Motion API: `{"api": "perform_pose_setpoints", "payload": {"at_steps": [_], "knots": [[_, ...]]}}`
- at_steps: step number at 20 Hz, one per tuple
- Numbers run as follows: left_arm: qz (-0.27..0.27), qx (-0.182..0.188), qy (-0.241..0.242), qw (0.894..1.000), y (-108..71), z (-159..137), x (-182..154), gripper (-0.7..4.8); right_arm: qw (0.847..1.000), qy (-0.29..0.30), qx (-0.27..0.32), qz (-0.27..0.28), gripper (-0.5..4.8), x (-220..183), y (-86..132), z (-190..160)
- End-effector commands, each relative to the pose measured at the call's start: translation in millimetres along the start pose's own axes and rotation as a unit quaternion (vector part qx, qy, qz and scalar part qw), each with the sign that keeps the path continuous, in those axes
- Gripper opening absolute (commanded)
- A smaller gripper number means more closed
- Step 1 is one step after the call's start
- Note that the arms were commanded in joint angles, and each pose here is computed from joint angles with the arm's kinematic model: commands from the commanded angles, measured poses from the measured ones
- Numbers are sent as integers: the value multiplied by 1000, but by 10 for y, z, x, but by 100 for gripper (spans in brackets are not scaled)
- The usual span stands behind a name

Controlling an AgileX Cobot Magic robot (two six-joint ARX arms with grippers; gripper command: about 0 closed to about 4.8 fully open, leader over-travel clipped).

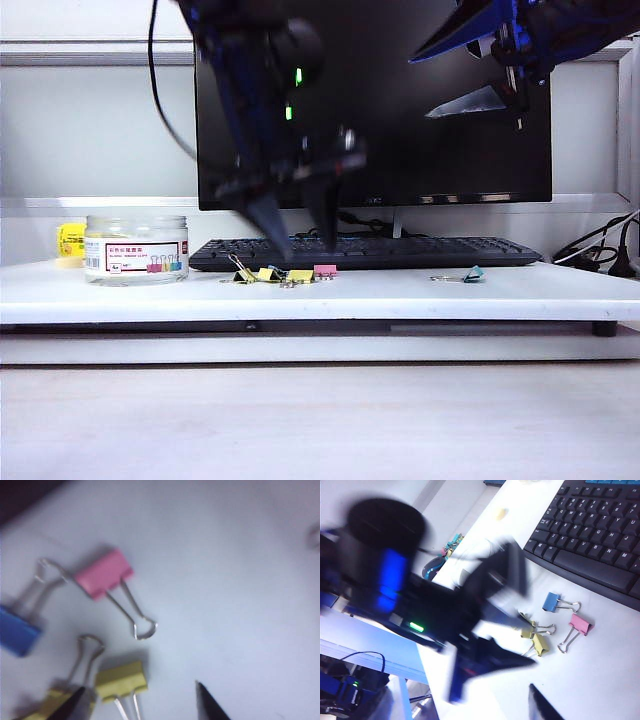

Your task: Take the clips out of the round transparent plastic box and place them on the table.

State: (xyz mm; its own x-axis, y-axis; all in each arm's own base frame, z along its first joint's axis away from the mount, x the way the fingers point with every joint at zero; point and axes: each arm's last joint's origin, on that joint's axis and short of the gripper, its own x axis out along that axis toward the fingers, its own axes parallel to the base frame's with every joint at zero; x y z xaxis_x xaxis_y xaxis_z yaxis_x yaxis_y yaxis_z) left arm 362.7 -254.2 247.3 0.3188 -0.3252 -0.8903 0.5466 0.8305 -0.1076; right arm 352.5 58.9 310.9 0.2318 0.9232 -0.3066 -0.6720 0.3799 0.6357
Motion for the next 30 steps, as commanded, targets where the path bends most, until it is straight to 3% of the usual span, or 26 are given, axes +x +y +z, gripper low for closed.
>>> {"api": "perform_pose_setpoints", "payload": {"at_steps": [1, 5, 7, 9, 11, 12, 15, 18, 21, 23, 26, 30], "knots": [[50, 32, -60, 996, -34, 159, -559, 282, 999, -3, -32, -34, 346, -22, 37, 23], [87, 38, -175, 980, -81, 161, -1457, 269, 997, -9, -55, -61, 347, -72, 120, 45], [94, 38, -251, 963, -121, 5, -2100, 269, 995, -19, -72, -62, 347, -144, 266, 73], [92, 37, -288, 952, -143, -141, -2459, 269, 994, -27, -85, -63, 346, -209, 399, 88], [98, 33, -329, 939, -159, -338, -2842, 268, 992, -38, -105, -63, 346, -302, 588, 100], [123, 28, -355, 926, -155, -492, -3094, 268, 990, -47, -121, -63, 347, -370, 725, 105], [169, 11, -393, 904, -138, -982, -3636, 268, 976, -84, -177, -92, 347, -631, 1233, 73], [210, -10, -403, 891, -108, -1491, -3997, 268, 965, -106, -197, -136, 346, -845, 1628, -60], [205, -18, -438, 875, -101, -1933, -4280, 268, 958, -116, -202, -168, 346, -986, 1882, -204], [196, -30, -483, 853, -89, -2424, -4543, 268, 951, -131, -218, -176, 347, -1111, 2125, -340], [186, -47, -502, 843, -68, -2862, -4652, 268, 945, -137, -222, -198, 347, -1216, 2314, -500], [215, -75, -507, 831, 0, -3385, -4539, 268, 939, -139, -230, -215, 346, -1313, 2488, -775]]}}
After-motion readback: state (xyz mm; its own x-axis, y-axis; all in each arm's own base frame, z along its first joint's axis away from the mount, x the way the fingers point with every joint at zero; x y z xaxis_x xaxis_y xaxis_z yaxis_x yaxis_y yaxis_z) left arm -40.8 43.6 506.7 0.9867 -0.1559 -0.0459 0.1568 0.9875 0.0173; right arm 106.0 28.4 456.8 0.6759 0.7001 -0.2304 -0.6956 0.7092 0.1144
